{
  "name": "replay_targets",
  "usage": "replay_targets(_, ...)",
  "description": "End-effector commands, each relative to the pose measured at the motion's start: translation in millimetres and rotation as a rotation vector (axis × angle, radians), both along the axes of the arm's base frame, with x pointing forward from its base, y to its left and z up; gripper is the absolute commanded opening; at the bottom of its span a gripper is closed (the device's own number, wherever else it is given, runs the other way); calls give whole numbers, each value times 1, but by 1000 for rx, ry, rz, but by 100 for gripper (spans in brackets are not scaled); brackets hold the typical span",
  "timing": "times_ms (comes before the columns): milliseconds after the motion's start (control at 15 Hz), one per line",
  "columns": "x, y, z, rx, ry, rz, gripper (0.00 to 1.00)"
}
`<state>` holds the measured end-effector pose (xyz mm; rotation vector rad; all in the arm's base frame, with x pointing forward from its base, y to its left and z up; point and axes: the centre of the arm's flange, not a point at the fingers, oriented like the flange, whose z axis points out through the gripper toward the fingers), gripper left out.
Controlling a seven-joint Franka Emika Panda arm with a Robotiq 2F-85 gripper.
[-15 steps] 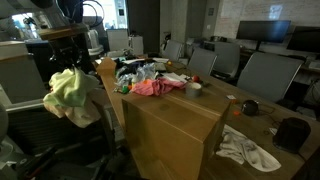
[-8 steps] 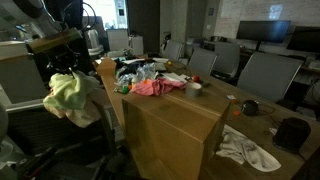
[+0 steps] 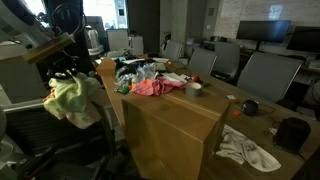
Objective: Hang the peach and yellow shirts on the back of the chair
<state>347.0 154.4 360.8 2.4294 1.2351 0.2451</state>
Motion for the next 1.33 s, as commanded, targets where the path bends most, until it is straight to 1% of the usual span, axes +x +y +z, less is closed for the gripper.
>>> replay_targets(0, -13, -4, -6, -15, -61, -6, 2)
replay_targets(67, -11, -4, -8, -20, -68, -11, 19)
replay_targets(133, -13, -3, -5, -23, -74, -15, 30)
replay_targets(333, -12, -2, -5, -32, -95, -25, 51)
replay_targets(733, -10, 0, 2, -31, -119, -59, 97)
replay_targets(800, -10, 0, 4, -27, -124, -66, 100)
replay_targets(867, -10, 0, 7, -23, -131, -71, 100)
replay_targets(1267, -4, -2, 18, -21, -155, -108, 100)
